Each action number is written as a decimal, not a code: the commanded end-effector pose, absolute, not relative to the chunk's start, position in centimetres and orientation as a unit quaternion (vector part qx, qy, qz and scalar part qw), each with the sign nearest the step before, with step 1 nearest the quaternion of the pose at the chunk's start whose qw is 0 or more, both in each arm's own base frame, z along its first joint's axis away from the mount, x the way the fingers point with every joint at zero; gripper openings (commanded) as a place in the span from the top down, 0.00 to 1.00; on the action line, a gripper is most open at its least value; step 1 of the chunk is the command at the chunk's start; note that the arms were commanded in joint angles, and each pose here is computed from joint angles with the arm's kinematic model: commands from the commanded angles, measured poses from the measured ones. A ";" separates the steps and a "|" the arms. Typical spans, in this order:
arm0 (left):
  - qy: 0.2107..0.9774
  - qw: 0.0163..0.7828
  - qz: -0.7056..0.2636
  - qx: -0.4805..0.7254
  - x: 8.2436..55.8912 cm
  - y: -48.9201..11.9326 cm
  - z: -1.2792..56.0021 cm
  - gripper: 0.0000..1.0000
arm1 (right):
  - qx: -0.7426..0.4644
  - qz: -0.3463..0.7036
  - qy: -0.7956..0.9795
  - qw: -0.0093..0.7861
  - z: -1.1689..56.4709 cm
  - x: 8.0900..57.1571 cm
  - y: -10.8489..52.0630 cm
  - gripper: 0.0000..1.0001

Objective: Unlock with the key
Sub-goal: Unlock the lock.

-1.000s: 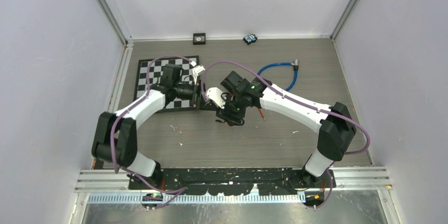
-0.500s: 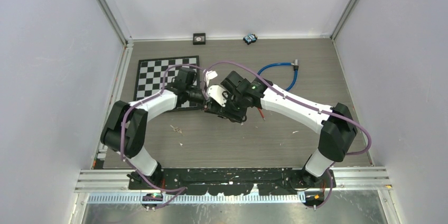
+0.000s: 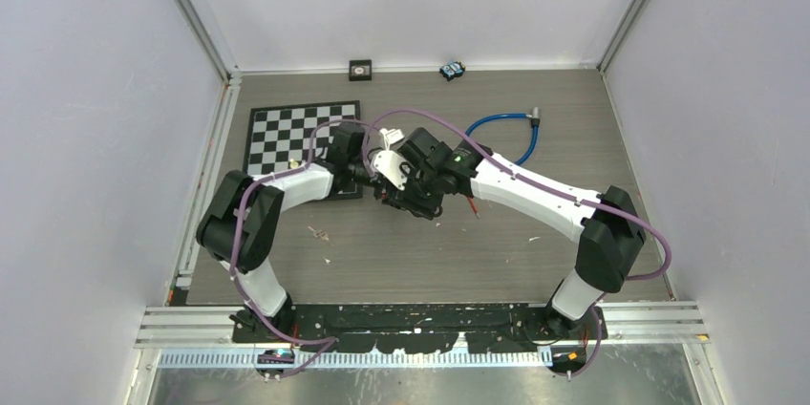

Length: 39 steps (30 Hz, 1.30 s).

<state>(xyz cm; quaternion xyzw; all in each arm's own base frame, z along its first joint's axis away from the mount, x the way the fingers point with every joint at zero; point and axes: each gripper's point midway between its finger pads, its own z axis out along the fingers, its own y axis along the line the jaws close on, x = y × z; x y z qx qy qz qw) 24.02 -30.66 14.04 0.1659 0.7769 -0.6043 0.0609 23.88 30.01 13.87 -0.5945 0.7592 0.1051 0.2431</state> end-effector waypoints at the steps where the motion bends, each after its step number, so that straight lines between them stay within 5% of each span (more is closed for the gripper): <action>1: 0.764 0.051 -0.618 0.178 23.6 -31.8 14.4 0.43 | -0.571 0.103 0.755 0.303 16.8 25.7 31.5 1.00; 7: 0.759 0.043 -0.625 0.177 23.6 -32.0 14.2 0.70 | -0.568 0.092 0.758 0.308 16.7 26.1 31.2 0.99; 11: 0.748 0.053 -0.632 0.193 23.7 -32.1 15.0 0.89 | -0.571 0.085 0.755 0.310 16.5 25.9 30.5 0.86; 20: 0.737 0.095 -0.629 0.227 24.2 -31.6 16.5 1.00 | -0.559 0.125 0.773 0.271 15.8 24.6 26.7 0.27; 32: 0.740 0.070 -0.639 0.198 24.7 -32.0 15.8 1.00 | -0.584 0.098 0.748 0.299 15.1 23.8 26.6 0.20; 39: 0.730 0.049 -0.657 0.180 24.9 -32.4 16.0 1.00 | -0.575 -0.030 0.734 0.360 14.7 26.7 26.3 0.24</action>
